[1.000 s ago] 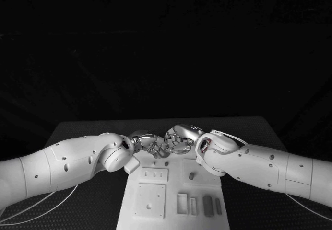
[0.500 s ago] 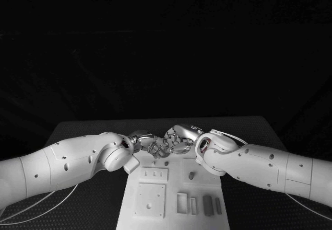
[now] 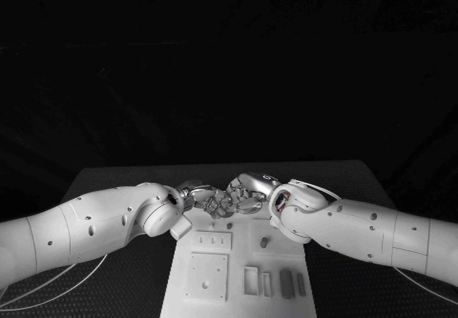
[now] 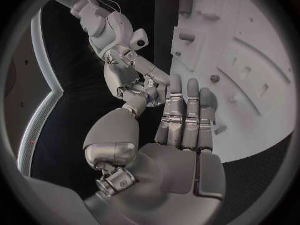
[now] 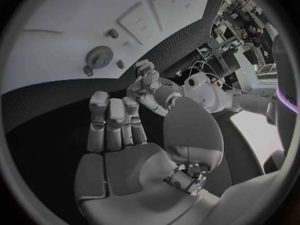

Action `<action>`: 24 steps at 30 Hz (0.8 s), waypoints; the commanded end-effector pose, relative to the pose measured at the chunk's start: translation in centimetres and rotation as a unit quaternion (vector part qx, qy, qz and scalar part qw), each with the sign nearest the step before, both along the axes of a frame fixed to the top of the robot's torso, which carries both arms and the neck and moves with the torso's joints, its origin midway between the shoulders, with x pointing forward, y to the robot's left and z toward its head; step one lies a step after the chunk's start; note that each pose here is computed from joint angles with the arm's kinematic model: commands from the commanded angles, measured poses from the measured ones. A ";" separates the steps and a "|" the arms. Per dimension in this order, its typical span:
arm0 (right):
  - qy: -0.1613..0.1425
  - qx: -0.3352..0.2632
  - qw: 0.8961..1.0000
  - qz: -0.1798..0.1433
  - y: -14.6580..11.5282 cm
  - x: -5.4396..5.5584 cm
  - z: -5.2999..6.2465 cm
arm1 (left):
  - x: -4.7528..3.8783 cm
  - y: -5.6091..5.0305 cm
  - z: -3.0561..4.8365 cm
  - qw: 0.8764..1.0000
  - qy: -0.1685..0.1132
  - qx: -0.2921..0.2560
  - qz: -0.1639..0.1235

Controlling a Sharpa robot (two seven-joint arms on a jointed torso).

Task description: Assemble the parts on the task board

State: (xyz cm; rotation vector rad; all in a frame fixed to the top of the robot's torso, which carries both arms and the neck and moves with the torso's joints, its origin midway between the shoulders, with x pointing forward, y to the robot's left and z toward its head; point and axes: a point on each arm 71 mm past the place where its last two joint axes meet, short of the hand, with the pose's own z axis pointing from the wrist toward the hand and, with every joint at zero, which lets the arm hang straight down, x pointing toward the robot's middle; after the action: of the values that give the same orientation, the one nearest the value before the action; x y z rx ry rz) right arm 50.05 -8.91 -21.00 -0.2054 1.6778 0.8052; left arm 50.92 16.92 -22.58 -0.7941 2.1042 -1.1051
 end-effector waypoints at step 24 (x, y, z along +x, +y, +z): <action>0.013 -0.007 1.000 0.007 -0.3 0.1 -0.5 | -0.39 -0.9 0.27 0.999 0.003 -0.010 -0.045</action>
State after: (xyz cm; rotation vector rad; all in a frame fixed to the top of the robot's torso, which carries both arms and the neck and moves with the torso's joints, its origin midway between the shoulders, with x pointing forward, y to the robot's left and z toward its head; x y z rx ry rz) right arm 50.18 -9.10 -21.24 -0.2112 1.6892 0.8120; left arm 50.90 16.86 -22.56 -0.7716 2.1222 -1.1121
